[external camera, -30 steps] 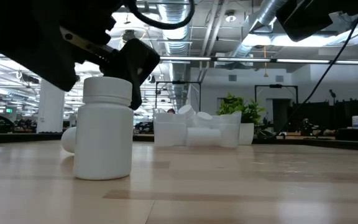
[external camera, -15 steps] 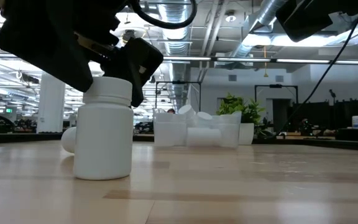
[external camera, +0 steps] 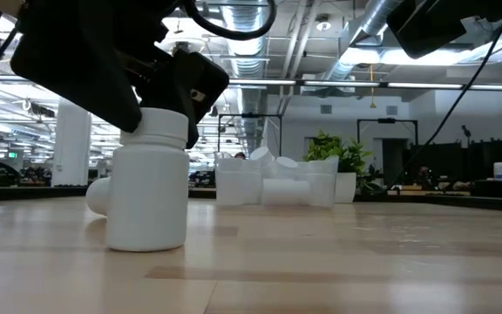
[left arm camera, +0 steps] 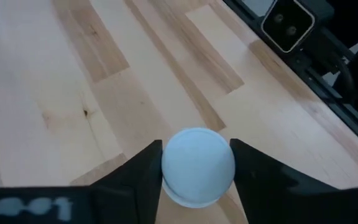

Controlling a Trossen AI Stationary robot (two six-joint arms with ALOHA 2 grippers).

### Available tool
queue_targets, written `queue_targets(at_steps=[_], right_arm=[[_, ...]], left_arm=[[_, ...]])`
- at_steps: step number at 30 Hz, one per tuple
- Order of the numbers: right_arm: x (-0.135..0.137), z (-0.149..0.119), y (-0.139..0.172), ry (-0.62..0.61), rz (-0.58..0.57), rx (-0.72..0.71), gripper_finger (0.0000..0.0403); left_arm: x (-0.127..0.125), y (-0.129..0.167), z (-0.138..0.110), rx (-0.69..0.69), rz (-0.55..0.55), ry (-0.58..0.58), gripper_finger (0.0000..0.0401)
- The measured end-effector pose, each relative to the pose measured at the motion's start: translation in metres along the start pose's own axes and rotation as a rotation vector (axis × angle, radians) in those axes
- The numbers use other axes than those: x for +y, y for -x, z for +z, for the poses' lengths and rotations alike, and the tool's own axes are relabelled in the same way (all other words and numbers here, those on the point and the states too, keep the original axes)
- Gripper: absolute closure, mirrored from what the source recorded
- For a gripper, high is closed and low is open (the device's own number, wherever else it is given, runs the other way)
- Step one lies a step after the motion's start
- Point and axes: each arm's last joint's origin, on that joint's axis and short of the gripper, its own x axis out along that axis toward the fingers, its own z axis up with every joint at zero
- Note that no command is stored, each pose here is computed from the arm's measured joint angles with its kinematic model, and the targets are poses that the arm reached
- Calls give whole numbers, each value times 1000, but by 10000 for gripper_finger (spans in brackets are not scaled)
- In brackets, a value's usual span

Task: Pick and place pill bottles into a basket
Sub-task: Put the white medicine bottle into the transparent bin

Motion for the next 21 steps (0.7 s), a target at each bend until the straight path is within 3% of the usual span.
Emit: queue_targets(at_steps=[7, 13, 17, 21], right_arm=[[0, 1, 0, 0, -1, -4, 270], [-4, 13, 4, -13, -9, -33, 269], [-7, 20, 7, 23, -18, -46, 270], [-8, 26, 12, 56, -21, -49, 270]], left_arm=[[11, 1, 0, 0, 72, 44, 240], [34, 7, 2, -49, 126, 195, 247], [55, 20, 21, -88, 189, 268, 242], [77, 39, 46, -44, 280, 270, 247]])
